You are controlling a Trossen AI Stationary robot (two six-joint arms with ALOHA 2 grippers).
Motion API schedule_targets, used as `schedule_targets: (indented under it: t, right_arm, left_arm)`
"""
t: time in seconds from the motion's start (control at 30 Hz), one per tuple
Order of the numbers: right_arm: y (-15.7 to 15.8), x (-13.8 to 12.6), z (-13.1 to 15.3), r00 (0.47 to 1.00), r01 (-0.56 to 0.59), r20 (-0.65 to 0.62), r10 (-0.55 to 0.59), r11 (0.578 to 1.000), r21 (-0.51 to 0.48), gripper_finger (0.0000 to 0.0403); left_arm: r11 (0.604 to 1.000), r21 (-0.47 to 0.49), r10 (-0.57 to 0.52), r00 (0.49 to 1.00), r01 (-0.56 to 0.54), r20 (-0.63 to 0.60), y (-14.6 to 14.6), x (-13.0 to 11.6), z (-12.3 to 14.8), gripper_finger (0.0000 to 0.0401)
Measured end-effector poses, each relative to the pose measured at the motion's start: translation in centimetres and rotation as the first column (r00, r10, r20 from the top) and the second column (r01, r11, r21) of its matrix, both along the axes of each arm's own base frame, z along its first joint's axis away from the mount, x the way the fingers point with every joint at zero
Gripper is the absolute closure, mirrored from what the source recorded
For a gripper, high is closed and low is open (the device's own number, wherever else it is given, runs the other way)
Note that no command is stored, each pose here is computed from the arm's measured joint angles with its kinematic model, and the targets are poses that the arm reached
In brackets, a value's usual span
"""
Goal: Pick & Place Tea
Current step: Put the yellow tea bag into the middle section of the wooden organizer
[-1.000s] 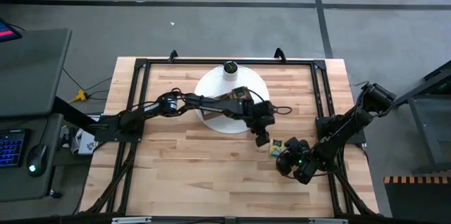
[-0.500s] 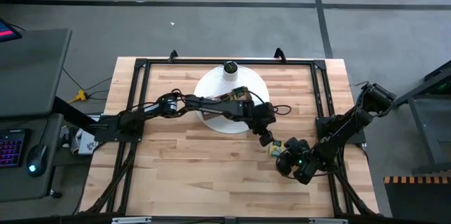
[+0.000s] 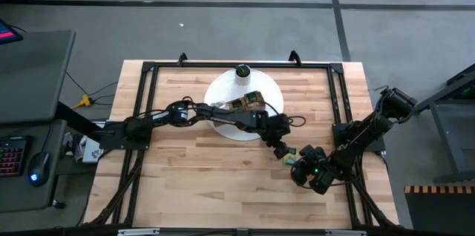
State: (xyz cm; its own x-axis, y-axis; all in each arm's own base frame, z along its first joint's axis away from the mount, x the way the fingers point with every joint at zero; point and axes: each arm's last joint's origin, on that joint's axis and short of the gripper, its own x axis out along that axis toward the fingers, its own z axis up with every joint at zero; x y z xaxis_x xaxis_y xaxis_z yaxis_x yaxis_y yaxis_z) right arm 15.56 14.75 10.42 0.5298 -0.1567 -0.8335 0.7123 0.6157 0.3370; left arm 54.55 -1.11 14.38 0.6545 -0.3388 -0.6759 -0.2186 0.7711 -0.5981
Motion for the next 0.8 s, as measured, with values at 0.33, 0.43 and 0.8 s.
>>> schedule_targets:
  t: [0.33,0.43,0.8]
  right_arm:
    - [0.01,0.04,0.02,1.0,0.001,0.008,-0.001,1.0,-0.002,0.0403]
    - [0.06,0.09,0.04,1.0,-0.009,0.012,0.009,1.0,-0.003,0.0403]
    - [0.1,0.12,0.06,1.0,-0.014,0.015,0.014,1.0,-0.003,0.0403]
  left_arm:
    - [0.999,-0.026,0.047,0.999,-0.046,0.022,-0.24,0.28,0.28,0.0203]
    - [0.997,-0.042,0.064,0.997,-0.062,0.035,-0.25,0.42,0.43,0.0203]
    - [0.99,-0.08,0.124,0.991,-0.12,0.05,-0.17,0.69,0.71,0.0203]
